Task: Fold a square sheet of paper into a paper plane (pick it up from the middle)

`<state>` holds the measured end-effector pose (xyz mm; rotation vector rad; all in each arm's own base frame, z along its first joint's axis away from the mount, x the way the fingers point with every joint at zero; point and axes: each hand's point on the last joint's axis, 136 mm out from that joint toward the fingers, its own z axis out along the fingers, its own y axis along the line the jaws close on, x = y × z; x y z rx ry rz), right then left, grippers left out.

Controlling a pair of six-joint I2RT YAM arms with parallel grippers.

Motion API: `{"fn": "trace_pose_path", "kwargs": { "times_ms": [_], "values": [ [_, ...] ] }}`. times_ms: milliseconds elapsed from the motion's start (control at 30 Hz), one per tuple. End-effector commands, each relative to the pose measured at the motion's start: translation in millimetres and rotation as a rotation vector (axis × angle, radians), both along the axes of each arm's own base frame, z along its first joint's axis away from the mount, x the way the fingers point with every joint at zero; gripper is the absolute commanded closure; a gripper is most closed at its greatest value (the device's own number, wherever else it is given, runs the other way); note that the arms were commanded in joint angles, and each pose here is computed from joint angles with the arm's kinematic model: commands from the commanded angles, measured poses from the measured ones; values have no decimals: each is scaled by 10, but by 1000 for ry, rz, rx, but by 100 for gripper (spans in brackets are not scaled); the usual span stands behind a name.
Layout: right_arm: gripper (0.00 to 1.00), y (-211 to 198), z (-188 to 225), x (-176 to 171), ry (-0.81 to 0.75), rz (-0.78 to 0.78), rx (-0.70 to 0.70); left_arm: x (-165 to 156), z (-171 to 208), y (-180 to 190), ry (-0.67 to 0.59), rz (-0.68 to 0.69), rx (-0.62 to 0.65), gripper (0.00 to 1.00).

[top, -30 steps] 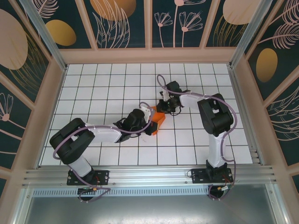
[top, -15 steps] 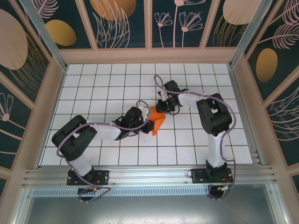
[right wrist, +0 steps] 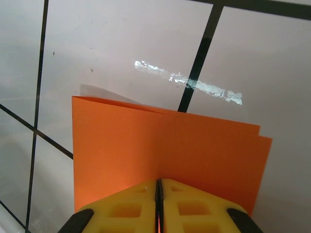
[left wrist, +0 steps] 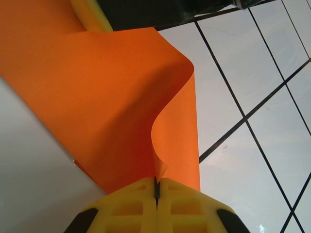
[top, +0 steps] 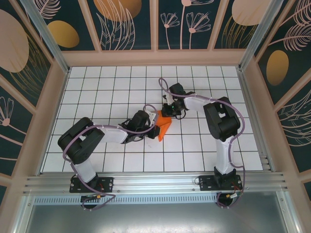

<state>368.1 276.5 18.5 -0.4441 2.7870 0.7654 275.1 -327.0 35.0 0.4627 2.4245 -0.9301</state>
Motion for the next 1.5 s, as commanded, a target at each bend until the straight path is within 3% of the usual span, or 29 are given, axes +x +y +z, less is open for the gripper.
{"fn": "trace_pose_path", "kwargs": {
  "times_ms": [0, 1467],
  "values": [
    [88, -40, -211, -145, 55, 26, -68, 80, 7, 20, -19, -9, 21, 100],
    [86, -17, -210, -181, 70, 30, -59, 117, -278, 119, -2, -25, 113, 99]
  ]
}}
